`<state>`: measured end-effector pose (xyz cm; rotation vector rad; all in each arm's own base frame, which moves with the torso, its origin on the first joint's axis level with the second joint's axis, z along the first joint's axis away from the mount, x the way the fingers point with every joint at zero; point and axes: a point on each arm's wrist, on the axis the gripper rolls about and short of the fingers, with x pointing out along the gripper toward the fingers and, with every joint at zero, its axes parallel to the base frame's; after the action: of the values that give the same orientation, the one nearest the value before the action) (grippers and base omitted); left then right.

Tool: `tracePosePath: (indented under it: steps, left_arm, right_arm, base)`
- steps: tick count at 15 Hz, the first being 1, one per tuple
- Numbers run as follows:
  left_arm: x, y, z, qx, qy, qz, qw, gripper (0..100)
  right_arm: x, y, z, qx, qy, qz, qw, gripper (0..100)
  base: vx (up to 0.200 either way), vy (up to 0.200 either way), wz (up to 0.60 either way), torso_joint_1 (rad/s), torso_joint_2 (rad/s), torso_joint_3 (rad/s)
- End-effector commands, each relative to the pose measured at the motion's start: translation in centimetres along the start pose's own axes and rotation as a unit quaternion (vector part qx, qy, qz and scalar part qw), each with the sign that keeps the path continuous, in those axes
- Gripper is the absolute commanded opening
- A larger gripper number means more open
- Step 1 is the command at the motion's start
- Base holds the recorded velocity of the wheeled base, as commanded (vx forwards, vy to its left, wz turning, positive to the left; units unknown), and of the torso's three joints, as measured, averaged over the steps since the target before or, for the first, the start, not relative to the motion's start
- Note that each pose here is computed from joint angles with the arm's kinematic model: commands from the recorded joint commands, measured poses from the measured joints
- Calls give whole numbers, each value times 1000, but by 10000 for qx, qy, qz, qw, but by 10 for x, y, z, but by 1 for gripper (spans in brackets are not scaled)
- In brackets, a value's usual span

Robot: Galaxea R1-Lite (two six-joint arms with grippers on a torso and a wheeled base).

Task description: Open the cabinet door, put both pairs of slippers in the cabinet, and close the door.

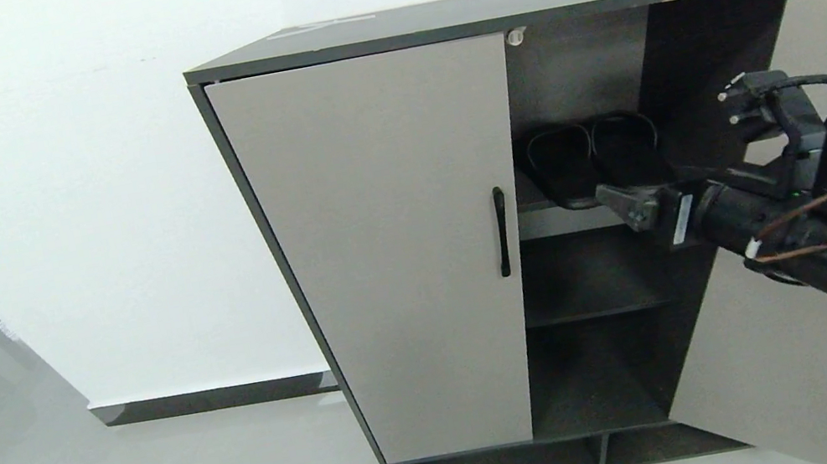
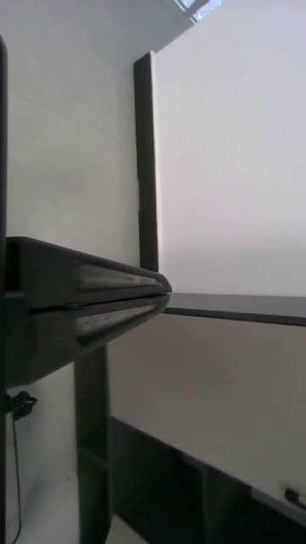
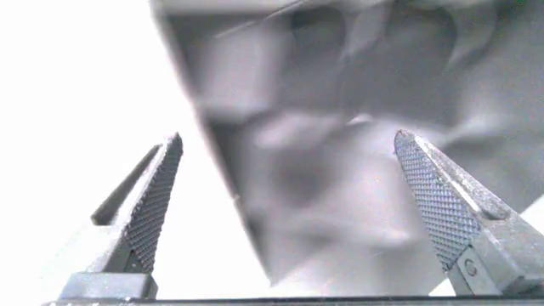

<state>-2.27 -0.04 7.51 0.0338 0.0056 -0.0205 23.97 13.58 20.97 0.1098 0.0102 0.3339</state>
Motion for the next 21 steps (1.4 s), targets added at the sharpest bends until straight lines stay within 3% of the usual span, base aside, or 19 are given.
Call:
tracePosePath:
  steps: [1, 7, 21]
  left_arm:
    - [0, 0, 0, -1, 8, -6, 10000, 0]
    - [0, 0, 0, -1, 8, -6, 10000, 0]
    - [0, 0, 0, -8, 9, 2, 10000, 0]
  right_arm:
    - [-45, 4, -1, 77, 95, 925, 9956, 100]
    - [-72, 2, -30, 127, 782, 2488, 9653, 100]
    - [-79, 0, -39, 91, 964, 2749, 9566, 100]
  base:
    - [-200, 0, 0, 2, -2, 2]
    - [-167, -33, 0, 2, 2, 2]
    - [0, -200, 0, 5, 1, 4]
